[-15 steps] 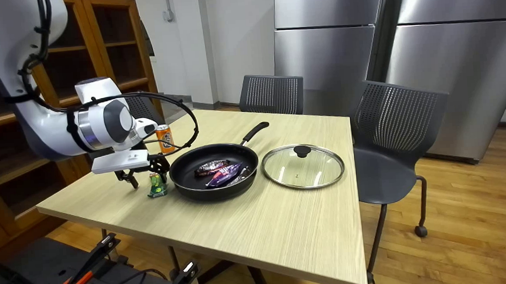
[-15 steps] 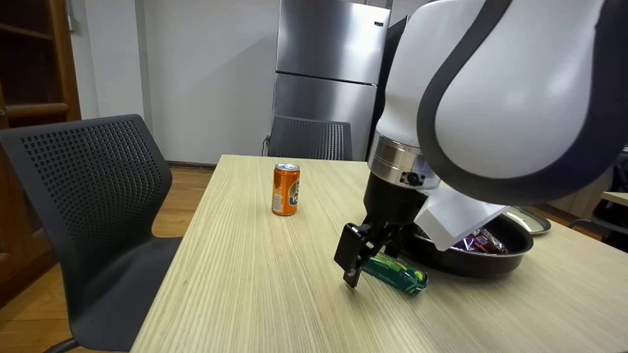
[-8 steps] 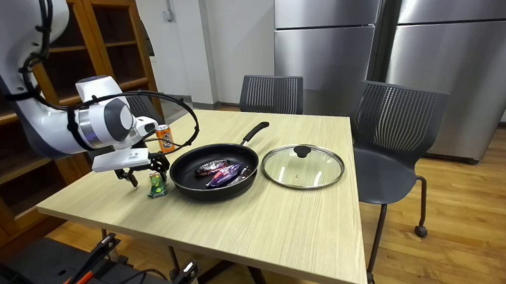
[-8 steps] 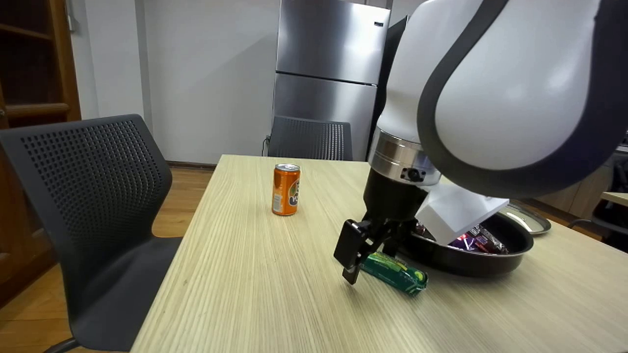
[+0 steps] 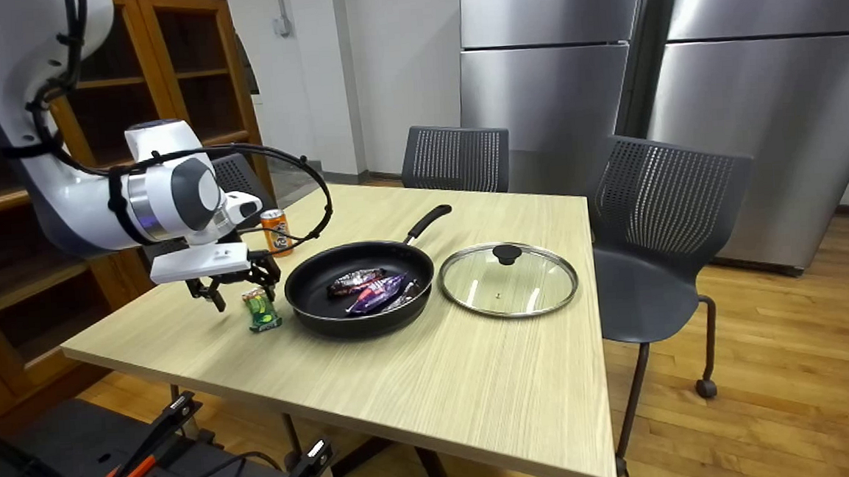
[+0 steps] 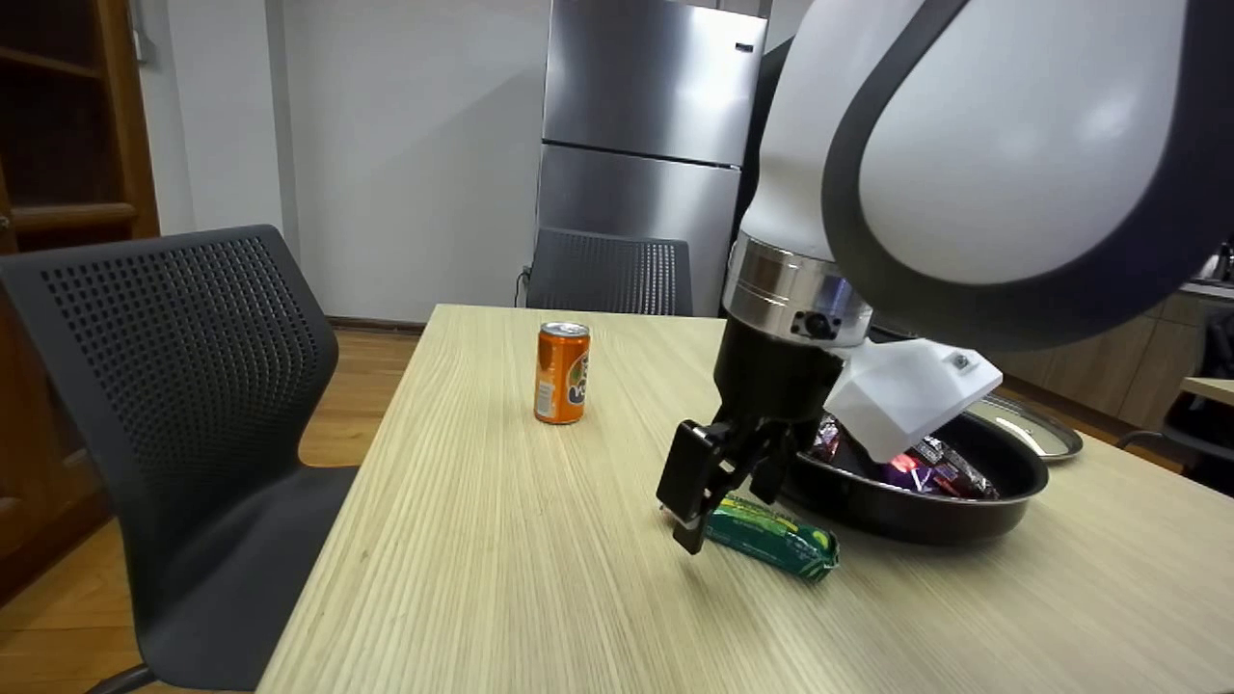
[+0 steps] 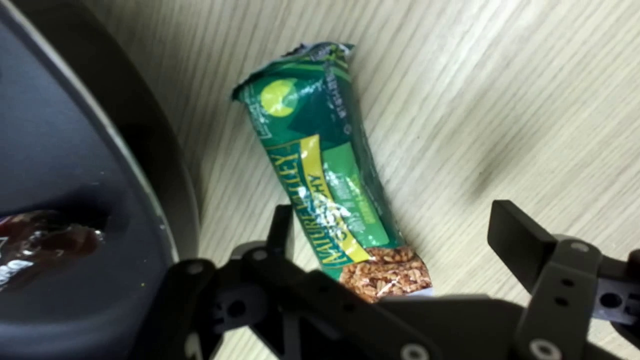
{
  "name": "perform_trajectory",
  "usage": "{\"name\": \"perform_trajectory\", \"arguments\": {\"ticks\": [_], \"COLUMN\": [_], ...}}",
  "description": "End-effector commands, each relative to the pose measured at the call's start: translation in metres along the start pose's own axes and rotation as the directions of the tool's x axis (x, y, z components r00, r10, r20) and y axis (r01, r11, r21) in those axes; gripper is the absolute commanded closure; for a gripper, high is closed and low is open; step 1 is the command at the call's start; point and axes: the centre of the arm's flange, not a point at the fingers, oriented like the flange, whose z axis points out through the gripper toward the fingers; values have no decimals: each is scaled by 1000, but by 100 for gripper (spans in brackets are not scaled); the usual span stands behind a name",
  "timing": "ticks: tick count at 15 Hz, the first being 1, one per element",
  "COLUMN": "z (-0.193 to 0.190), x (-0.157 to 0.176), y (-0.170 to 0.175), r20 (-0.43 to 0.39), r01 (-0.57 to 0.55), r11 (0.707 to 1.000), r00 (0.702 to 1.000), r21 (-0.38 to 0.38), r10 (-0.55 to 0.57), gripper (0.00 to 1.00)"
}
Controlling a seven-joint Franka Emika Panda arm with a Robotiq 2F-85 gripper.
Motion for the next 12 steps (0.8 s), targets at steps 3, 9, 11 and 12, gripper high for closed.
{"name": "perform_trajectory", "arguments": {"ticks": [3,9,11,12], "z": [-6,-8,-7,-6], "x": [-2,0,0,0], "y": [17,13,9,7], "r20": [62,55,55,55], "r01": [103,190,213,222], "r11": [992,980,976,974], "r00": [993,981,976,974], "r21": [-79,-55,-44,-39], "r10": [-98,-187,-211,-220], "gripper": [0,0,0,0]}}
